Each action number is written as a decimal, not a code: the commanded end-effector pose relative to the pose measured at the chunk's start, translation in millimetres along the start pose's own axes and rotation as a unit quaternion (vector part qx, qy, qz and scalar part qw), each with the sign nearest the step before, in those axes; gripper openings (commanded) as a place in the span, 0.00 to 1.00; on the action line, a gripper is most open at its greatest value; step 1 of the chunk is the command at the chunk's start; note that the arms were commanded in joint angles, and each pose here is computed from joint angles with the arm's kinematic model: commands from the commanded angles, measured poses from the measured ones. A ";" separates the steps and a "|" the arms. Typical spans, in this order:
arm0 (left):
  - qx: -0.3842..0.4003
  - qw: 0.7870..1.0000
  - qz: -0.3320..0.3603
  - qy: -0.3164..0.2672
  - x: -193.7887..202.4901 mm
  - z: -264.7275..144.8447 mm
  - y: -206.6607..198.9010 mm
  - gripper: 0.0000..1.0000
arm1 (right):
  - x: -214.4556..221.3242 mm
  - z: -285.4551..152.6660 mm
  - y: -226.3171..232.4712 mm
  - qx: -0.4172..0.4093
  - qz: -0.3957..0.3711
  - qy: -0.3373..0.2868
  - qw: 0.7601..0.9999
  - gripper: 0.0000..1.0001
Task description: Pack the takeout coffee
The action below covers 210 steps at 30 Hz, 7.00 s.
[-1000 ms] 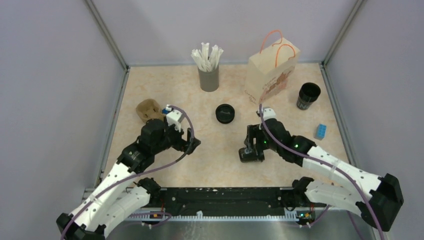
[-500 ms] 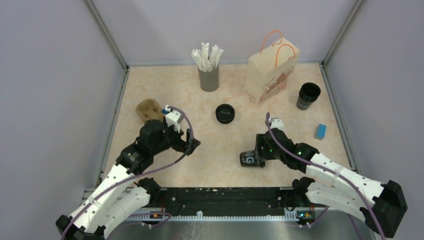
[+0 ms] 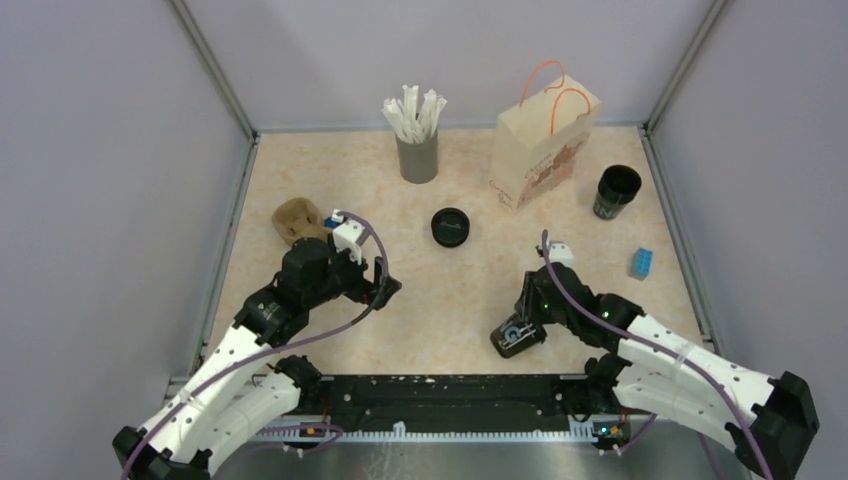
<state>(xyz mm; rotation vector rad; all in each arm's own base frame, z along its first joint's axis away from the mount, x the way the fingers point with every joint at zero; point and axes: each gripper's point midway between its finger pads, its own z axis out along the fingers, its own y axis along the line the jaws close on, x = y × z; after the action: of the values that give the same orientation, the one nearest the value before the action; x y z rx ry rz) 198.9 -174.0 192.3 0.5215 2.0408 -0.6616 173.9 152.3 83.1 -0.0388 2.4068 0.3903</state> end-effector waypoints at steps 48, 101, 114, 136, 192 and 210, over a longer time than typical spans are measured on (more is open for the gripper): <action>0.032 0.997 0.030 -0.069 -22.6 -19.4 -14.4 0.99 | -121.5 54.3 -101.1 0.507 -0.312 -0.060 0.801 0.44; 0.037 0.995 0.034 -0.082 -24.4 -24.7 -18.0 0.99 | -145.0 -34.0 -205.7 0.391 0.582 -0.089 0.708 0.48; 0.029 0.995 0.031 -0.085 -24.7 -25.6 -15.1 0.99 | -133.1 -22.1 -210.6 0.397 0.619 -0.043 0.676 0.46; 0.014 0.995 0.030 -0.090 -26.8 -27.8 -10.4 0.99 | -103.5 -6.2 -226.8 0.433 0.637 0.017 0.638 0.37; 0.055 0.993 0.040 -0.096 -26.9 -31.4 -27.0 0.99 | -107.6 -9.6 -228.1 0.285 0.149 0.160 0.933 0.93; 0.057 0.991 0.045 -0.108 -29.8 -36.7 -28.2 0.99 | -83.8 10.6 -220.5 0.280 0.053 0.239 0.928 0.87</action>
<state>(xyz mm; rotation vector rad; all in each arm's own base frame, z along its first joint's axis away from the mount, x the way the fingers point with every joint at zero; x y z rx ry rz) 173.7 -173.1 228.1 0.5720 1.8445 -0.7368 270.8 -57.5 75.1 0.3305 2.8995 -0.2402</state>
